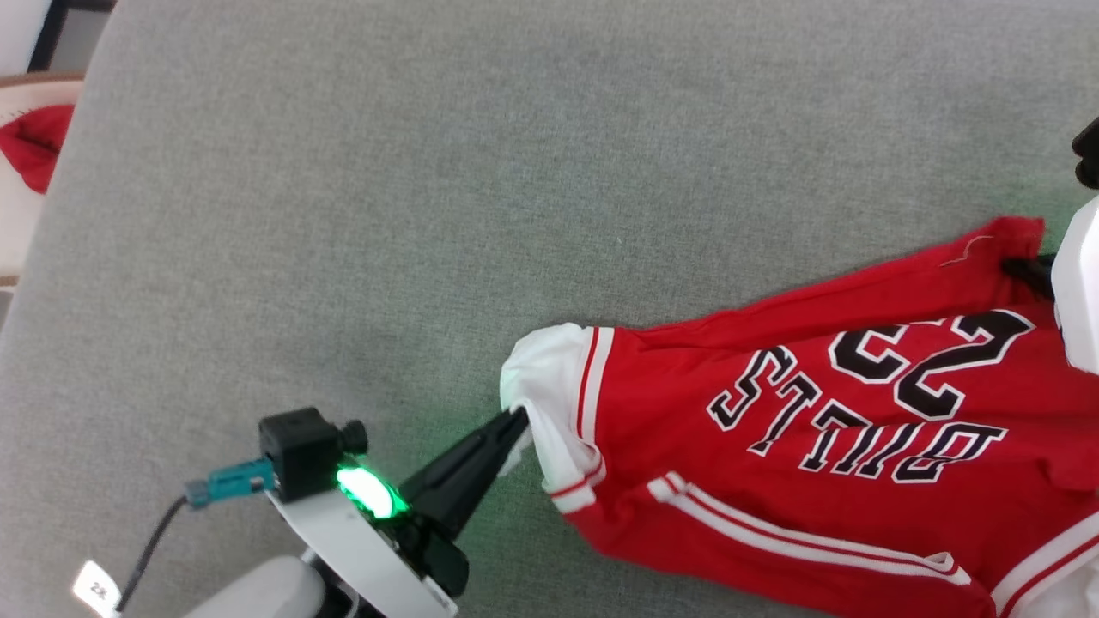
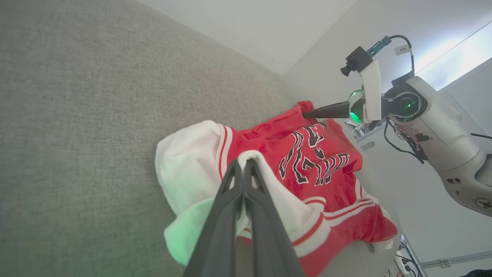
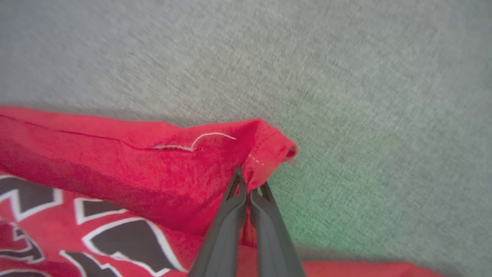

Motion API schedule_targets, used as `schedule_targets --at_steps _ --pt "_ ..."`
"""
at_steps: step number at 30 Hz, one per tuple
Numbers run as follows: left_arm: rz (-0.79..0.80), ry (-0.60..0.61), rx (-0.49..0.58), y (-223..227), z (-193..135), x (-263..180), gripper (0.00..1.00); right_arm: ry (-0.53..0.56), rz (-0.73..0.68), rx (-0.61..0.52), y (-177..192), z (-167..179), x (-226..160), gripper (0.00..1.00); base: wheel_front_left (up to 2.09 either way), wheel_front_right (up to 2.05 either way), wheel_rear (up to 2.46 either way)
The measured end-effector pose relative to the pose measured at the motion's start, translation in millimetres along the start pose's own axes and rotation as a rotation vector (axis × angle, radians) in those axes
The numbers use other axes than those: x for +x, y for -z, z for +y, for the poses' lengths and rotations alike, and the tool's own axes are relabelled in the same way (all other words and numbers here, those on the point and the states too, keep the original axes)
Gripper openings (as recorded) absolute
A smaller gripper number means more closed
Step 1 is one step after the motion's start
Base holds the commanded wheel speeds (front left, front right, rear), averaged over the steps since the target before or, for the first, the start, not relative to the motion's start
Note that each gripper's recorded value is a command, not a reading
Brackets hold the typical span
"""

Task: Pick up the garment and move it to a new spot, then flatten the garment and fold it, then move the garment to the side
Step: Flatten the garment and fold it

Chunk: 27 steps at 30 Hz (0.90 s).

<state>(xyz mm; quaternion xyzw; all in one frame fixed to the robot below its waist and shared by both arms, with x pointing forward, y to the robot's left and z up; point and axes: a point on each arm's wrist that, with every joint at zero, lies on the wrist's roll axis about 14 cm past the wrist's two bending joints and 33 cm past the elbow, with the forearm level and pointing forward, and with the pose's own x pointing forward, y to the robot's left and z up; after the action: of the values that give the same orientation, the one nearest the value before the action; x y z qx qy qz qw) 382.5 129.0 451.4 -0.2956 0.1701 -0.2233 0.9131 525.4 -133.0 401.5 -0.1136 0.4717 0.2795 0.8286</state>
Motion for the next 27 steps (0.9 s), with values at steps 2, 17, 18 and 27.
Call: schedule_targets --at_steps 2,17,18,27 --pt "-0.028 0.003 0.012 -9 -1 0 0.0 -0.001 -0.071 0.029 -12 0 -4 0.0 0.0 0.0 0.0" --pt "-0.287 0.169 0.252 -153 -34 50 0.0 0.214 -0.716 0.26 -119 -83 -109 0.0 0.0 0.0 0.0" --pt "-0.307 0.164 0.267 -166 -32 55 0.0 0.231 -0.748 0.272 -124 -89 -115 0.0 0.0 0.0 0.0" --pt "-0.498 0.105 0.286 -283 -14 116 0.0 0.332 -1.017 0.373 -175 -134 -150 0.0 0.0 0.0 0.0"
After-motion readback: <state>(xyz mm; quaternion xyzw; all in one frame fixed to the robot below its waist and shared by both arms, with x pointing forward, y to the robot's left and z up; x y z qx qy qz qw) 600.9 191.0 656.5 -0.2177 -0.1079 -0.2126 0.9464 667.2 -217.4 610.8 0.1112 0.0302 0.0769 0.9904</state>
